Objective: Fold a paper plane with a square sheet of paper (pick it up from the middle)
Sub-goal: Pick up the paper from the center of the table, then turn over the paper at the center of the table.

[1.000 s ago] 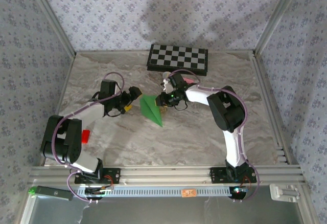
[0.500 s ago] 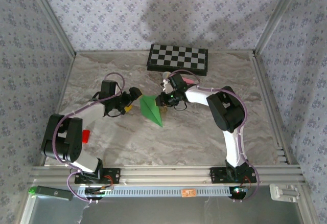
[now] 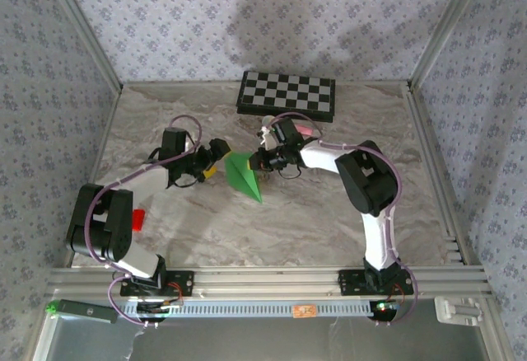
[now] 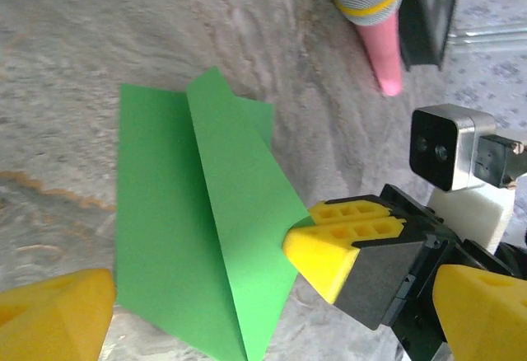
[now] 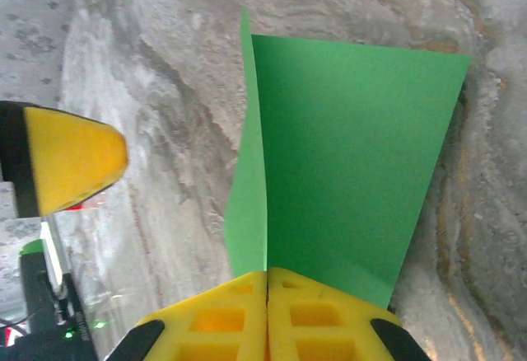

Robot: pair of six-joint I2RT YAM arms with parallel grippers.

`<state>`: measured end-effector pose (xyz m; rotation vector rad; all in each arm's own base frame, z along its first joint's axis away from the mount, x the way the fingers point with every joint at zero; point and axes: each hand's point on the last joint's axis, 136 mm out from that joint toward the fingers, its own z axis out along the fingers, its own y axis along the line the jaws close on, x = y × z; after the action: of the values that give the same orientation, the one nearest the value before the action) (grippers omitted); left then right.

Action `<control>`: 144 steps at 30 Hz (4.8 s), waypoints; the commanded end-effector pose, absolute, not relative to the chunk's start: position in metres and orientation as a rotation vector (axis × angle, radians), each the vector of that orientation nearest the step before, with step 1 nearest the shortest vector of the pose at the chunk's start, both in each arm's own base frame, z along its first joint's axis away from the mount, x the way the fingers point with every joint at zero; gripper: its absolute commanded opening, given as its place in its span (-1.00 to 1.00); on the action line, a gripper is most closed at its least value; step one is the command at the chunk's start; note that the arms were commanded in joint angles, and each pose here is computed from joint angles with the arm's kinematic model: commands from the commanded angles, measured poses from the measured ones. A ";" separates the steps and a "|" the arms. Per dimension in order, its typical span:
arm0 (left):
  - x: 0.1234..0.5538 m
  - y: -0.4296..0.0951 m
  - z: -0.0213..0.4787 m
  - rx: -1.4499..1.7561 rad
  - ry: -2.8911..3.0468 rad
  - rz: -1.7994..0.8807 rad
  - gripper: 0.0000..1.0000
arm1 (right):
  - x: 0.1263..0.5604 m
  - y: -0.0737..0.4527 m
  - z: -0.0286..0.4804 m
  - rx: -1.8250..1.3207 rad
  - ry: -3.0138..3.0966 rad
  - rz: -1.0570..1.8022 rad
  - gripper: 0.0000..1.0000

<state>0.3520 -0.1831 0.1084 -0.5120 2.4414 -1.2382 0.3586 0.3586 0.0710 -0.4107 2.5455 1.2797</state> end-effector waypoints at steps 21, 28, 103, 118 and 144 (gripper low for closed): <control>0.344 -0.252 0.197 -0.053 2.166 -1.645 0.46 | 0.365 0.352 0.205 -0.268 2.147 1.727 -0.83; 0.344 -0.258 0.205 0.000 2.126 -1.674 0.25 | 0.366 0.352 0.210 -0.251 2.128 1.778 -0.82; 0.389 -0.169 0.114 0.577 2.453 0.854 -0.90 | 0.358 0.122 0.192 0.170 2.231 0.486 0.31; 0.386 -0.192 0.051 0.758 2.476 1.008 -0.90 | 0.356 0.111 0.187 0.226 2.230 0.504 0.31; 0.337 -0.262 0.054 0.494 2.835 0.205 -0.34 | 0.360 0.113 0.175 0.270 2.252 0.547 0.31</control>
<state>0.3570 -0.2336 0.0326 0.5679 2.7560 0.5080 0.3584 0.1150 0.1782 0.2457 2.2497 0.5401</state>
